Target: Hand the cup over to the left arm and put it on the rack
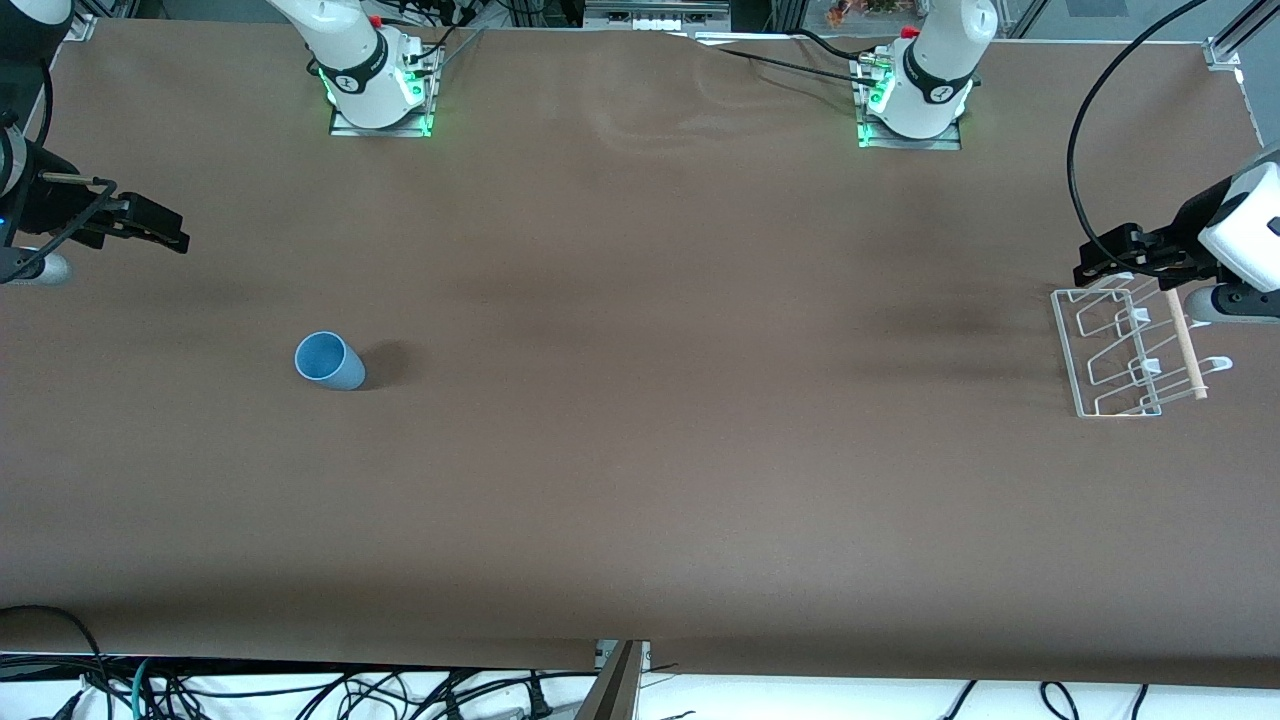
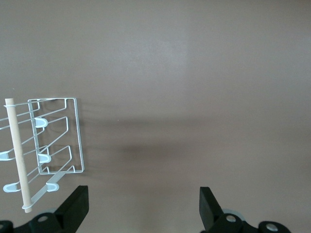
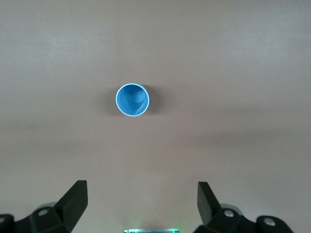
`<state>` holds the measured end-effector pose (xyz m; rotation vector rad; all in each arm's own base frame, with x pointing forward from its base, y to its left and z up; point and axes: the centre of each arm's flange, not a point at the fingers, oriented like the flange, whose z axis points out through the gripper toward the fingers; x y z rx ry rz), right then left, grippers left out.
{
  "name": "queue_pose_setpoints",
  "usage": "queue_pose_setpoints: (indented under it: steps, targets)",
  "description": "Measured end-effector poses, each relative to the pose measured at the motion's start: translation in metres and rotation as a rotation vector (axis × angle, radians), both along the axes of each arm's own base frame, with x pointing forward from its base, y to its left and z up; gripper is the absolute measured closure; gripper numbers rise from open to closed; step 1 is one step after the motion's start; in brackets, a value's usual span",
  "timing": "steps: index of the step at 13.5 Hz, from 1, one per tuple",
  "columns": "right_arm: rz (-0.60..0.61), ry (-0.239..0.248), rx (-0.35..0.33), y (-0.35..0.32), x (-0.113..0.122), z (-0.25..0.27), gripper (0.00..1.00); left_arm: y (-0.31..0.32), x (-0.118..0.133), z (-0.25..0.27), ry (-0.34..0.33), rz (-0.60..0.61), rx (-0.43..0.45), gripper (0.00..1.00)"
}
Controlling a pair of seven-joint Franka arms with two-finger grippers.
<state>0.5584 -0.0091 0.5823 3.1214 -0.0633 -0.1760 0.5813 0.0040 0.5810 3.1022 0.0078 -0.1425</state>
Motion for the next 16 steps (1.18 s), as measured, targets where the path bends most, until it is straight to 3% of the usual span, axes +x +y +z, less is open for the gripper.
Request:
queue_pose_setpoints:
  steps: [7,12,16]
  targets:
    - [0.0,0.02,0.0,0.0,0.005,-0.011,0.0,0.0,0.003,0.004,-0.01,0.0,0.0,0.0]
    - [0.001,0.09,0.002,0.0,0.024,-0.059,0.0,-0.001,0.009,0.004,-0.014,-0.001,0.001,0.0]
    - [0.006,0.077,-0.008,-0.002,0.049,-0.129,0.0,-0.003,0.01,0.002,-0.012,-0.006,0.001,0.0]
